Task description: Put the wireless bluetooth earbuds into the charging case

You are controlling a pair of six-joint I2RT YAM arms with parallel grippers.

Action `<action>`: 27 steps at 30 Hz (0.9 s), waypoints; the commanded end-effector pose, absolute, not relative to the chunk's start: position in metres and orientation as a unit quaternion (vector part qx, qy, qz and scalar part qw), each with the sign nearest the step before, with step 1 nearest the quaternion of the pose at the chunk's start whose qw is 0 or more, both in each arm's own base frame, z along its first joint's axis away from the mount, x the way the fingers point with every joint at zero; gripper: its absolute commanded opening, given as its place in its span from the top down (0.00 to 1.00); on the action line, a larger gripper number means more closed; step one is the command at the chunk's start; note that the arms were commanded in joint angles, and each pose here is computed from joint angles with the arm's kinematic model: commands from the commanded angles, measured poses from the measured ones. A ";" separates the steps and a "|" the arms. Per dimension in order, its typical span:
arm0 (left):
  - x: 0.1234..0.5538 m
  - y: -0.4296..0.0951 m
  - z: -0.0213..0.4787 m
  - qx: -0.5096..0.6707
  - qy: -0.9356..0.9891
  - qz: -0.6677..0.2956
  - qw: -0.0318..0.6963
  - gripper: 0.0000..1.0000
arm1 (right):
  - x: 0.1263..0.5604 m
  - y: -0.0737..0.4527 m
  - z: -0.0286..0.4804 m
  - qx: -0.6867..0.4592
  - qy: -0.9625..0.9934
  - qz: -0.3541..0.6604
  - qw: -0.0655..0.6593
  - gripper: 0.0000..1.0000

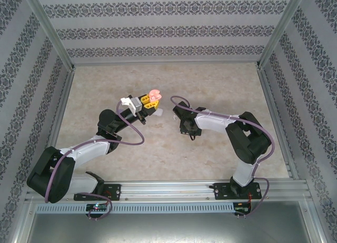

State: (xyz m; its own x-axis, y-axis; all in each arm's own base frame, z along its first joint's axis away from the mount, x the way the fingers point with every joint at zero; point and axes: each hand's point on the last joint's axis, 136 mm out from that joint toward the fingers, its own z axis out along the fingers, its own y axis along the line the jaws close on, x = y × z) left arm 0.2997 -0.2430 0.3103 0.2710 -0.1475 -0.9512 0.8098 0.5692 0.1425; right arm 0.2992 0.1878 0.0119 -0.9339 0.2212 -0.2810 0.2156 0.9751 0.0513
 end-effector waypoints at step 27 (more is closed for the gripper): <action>0.272 -0.252 0.361 0.401 0.442 -0.277 0.753 1.00 | 0.335 0.214 0.285 0.066 0.879 0.245 0.403 0.82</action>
